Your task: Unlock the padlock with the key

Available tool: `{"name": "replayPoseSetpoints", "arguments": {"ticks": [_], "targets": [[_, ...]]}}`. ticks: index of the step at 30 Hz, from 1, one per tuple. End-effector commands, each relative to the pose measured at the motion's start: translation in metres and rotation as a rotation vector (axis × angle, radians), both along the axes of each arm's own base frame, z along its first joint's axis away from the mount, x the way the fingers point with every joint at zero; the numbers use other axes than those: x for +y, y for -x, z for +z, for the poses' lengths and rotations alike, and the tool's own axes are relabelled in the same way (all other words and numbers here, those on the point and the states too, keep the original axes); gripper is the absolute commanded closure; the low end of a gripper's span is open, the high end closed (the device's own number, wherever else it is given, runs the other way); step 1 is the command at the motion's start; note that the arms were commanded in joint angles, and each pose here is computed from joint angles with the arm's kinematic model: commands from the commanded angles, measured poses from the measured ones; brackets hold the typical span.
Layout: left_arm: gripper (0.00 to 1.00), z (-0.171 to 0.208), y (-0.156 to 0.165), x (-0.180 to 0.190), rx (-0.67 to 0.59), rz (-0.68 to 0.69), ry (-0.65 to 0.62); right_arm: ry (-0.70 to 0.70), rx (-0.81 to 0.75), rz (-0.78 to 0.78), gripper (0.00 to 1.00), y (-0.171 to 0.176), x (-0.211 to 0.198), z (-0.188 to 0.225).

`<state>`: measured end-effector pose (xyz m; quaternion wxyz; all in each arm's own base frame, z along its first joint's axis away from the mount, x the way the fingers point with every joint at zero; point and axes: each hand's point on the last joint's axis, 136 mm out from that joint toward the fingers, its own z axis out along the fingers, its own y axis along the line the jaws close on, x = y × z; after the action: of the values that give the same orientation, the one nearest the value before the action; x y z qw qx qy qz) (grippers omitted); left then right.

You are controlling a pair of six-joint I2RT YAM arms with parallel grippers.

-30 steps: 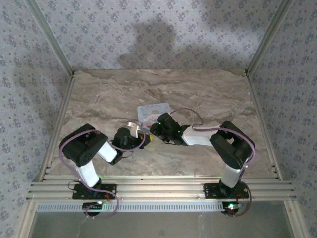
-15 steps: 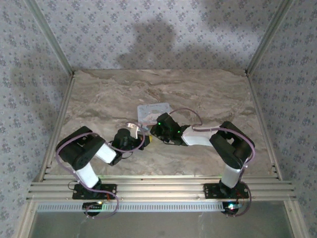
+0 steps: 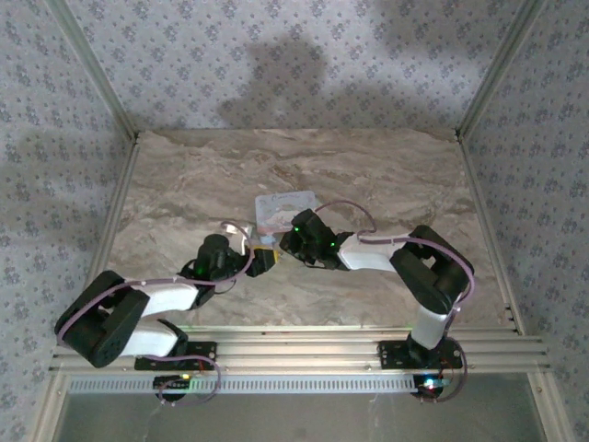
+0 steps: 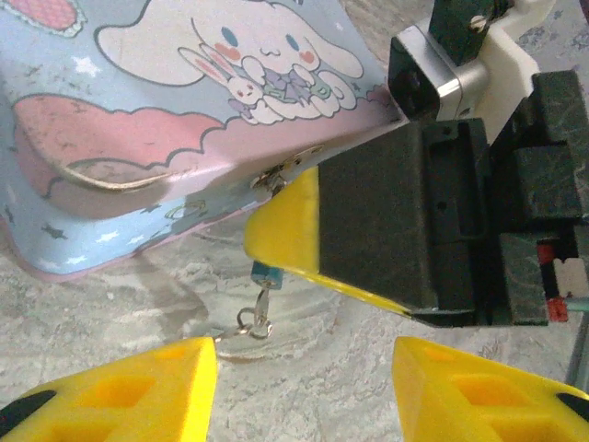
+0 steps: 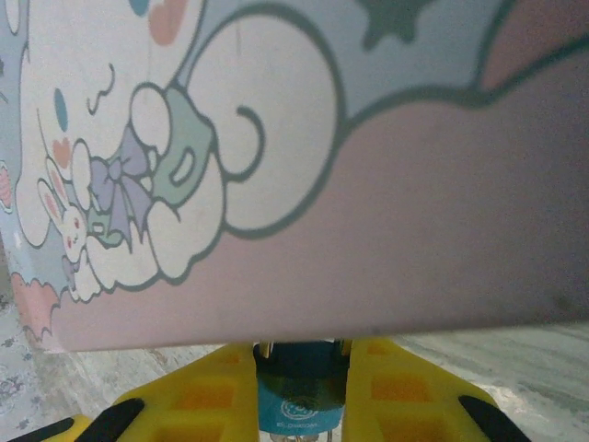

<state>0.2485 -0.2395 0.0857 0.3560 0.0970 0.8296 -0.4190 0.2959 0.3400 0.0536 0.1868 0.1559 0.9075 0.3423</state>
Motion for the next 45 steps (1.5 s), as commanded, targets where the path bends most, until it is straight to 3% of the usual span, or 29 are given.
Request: {"name": "replayPoseSetpoints", "arguments": {"ticks": [1,7,22,45], "targets": [[0.47,0.003,0.008,-0.006,0.051,-0.053,0.041,-0.003,0.057,0.015,1.0,0.008,-0.001,0.003],[0.48,0.016,-0.001,-0.012,0.057,-0.068,0.14,-0.025,0.06,0.029,1.0,0.007,0.002,0.012],[0.66,-0.004,-0.016,-0.025,0.122,-0.08,0.162,-0.059,0.064,0.038,1.0,0.008,0.004,0.02],[0.71,-0.02,-0.02,-0.036,0.118,-0.106,0.152,-0.077,0.078,0.034,1.0,0.009,0.002,0.02]]}}
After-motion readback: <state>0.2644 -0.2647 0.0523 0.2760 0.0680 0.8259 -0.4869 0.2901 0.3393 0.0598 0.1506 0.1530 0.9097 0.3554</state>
